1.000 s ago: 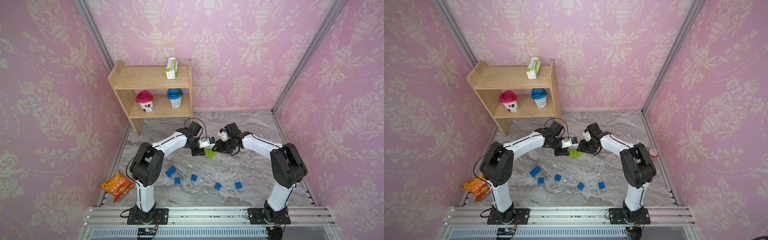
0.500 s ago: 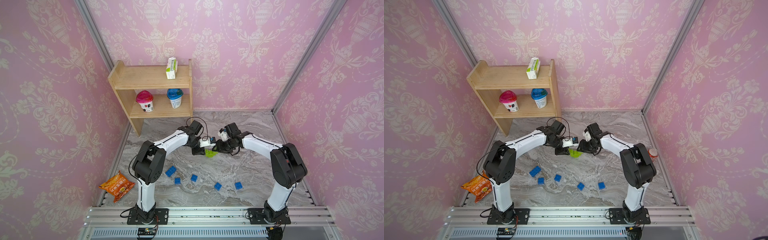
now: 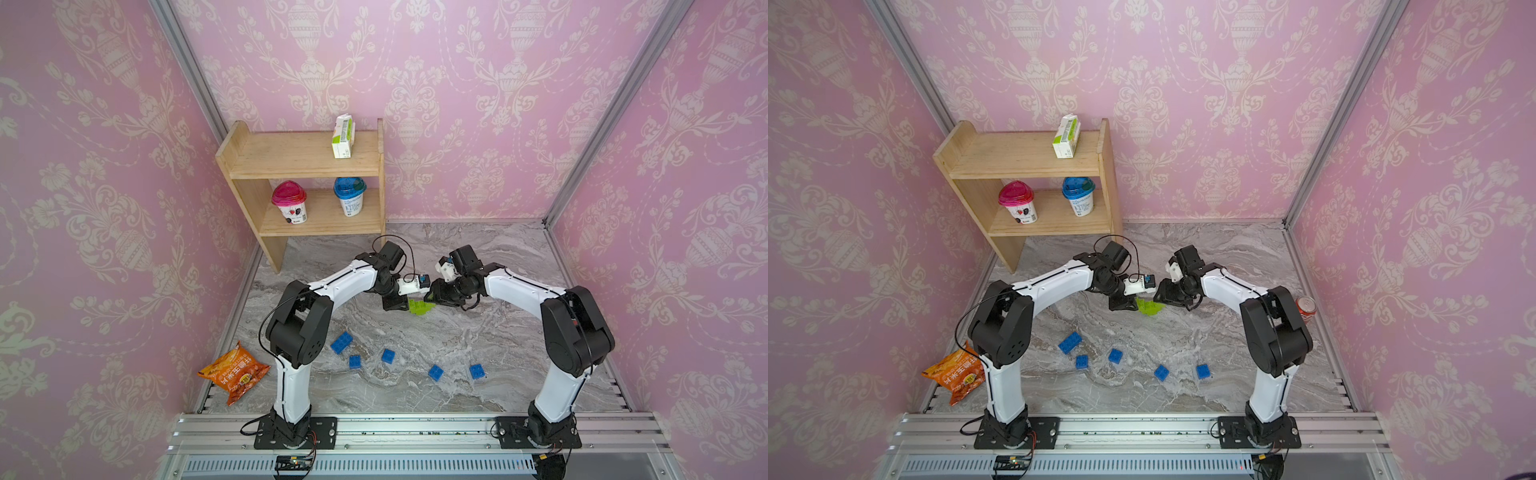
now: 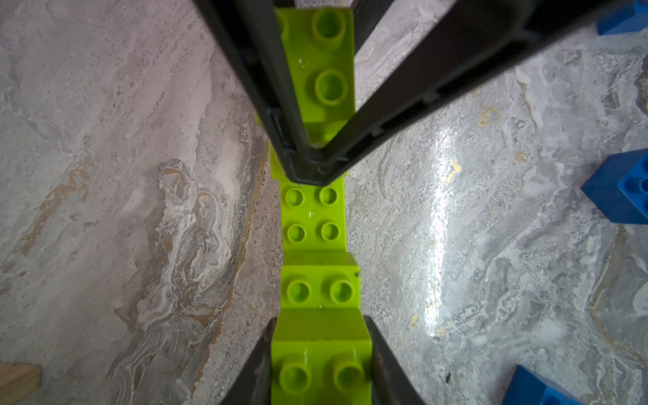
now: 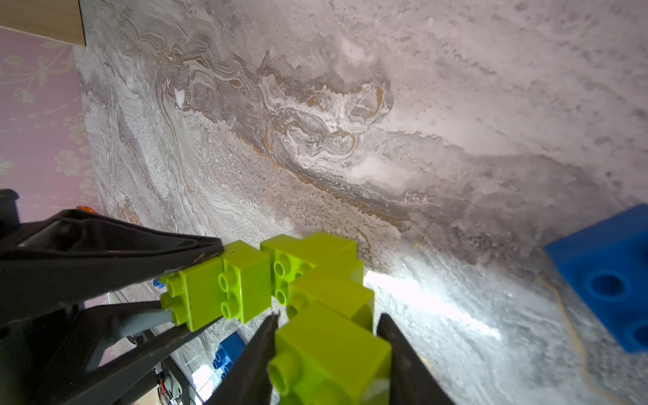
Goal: Assemble the letter v with lego
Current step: Assemble the lego brick with the lego brick.
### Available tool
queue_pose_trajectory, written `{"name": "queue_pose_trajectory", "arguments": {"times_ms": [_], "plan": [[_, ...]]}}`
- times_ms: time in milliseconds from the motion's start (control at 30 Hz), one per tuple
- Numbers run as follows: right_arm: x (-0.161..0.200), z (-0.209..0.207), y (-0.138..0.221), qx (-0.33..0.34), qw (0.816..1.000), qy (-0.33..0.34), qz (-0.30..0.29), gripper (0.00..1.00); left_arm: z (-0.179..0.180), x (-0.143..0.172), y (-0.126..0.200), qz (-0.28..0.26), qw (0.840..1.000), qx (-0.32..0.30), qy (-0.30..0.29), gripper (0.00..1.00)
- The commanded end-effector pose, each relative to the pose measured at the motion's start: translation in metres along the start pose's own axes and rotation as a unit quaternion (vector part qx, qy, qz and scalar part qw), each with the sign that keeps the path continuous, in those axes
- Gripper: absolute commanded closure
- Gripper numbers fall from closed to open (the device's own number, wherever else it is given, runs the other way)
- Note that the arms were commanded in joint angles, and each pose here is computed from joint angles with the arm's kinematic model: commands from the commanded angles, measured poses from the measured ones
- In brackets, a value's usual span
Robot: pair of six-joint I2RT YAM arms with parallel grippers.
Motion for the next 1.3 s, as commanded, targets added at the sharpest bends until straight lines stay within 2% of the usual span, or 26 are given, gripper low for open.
{"name": "queue_pose_trajectory", "arguments": {"times_ms": [0,333,1267], "plan": [[0.0065,-0.0073,-0.0104,-0.001,1.000,-0.004,0.013,0.53,0.0032,0.0050,-0.0004,0.014,1.000,0.000,-0.001,1.00],[0.0069,-0.0094,-0.0133,0.000,1.000,-0.008,0.017,0.53,0.0024,0.0007,0.0056,0.005,1.000,-0.003,-0.004,1.00],[0.0057,-0.0086,-0.0163,-0.005,1.000,-0.005,0.019,0.55,0.0042,0.0049,-0.0023,0.032,0.999,0.006,-0.008,1.00]]}}
Point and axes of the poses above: each gripper's point midway between its finger pads, its own y axis back along the fingers, its own z axis along the line the jaws close on, x = y × z, the point moved 2 cm from there along y, back along the fingers, and after that the axes turned 14 degrees about y, right-handed, at the moved point
